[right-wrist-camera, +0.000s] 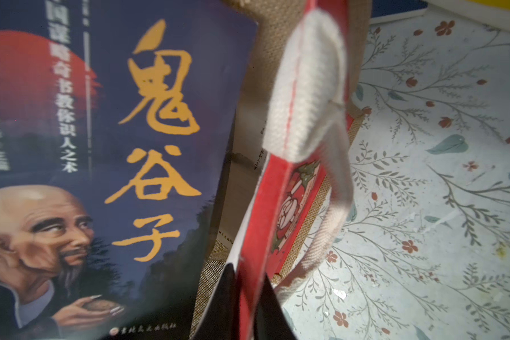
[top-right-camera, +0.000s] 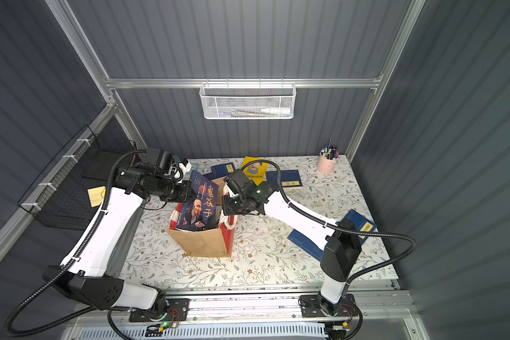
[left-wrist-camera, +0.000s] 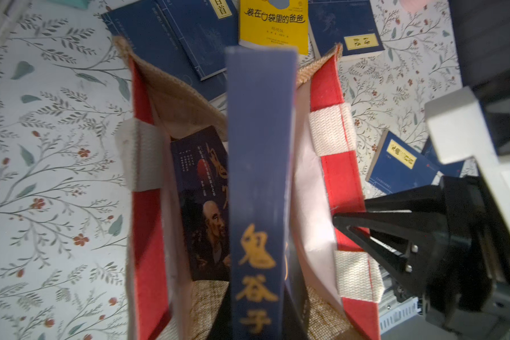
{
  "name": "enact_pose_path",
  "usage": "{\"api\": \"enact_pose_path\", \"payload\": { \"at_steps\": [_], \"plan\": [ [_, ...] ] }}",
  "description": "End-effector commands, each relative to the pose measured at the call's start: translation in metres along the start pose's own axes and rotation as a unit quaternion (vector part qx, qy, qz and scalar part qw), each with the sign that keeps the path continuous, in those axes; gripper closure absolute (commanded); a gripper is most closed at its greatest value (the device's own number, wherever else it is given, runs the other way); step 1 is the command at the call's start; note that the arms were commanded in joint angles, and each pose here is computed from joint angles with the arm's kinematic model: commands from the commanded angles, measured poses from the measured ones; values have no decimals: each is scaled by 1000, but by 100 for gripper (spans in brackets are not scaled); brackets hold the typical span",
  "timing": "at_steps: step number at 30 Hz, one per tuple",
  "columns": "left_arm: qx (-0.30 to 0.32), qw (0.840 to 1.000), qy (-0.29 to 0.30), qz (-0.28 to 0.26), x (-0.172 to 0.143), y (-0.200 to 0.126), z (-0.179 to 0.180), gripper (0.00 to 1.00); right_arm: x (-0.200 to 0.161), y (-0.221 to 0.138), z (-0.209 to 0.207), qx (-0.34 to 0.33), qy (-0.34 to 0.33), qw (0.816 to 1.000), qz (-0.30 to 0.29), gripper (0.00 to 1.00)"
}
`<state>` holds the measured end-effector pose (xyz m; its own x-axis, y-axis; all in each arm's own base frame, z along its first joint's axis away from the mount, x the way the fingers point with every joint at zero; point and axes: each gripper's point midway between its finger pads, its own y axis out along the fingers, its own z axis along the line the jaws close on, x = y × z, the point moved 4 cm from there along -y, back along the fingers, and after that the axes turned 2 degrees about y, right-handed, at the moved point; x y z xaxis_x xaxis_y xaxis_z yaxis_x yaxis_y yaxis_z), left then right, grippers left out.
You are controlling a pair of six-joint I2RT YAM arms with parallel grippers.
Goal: Put the books into the canvas bag
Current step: Place the book in the canvas bag.
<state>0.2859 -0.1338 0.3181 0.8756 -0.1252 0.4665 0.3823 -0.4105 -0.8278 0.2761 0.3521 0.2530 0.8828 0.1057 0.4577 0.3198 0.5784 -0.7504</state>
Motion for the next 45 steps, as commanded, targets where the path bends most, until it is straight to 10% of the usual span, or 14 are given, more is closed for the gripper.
{"api": "enact_pose_path", "payload": {
  "at_steps": [1,12,22,30,39,45],
  "plan": [
    [-68,997,-25,-2,5,17,-15,100,2,-12,3,4,-4,1000,-9,88],
    [-165,985,-55,13,5,76,-24,100,2,-18,3,3,-2,1000,-13,93],
    [32,997,-25,62,-35,139,48,100,0,-23,-7,-14,0,1000,-25,93],
    [73,997,3,-8,-10,98,47,47,-1,-22,-6,-3,-3,1000,-23,93],
    [40,992,33,-112,21,37,21,40,2,-19,1,21,-8,1000,-22,91],
    [9,986,38,-162,39,6,3,40,8,-27,10,39,-25,999,-25,61]
  ]
}}
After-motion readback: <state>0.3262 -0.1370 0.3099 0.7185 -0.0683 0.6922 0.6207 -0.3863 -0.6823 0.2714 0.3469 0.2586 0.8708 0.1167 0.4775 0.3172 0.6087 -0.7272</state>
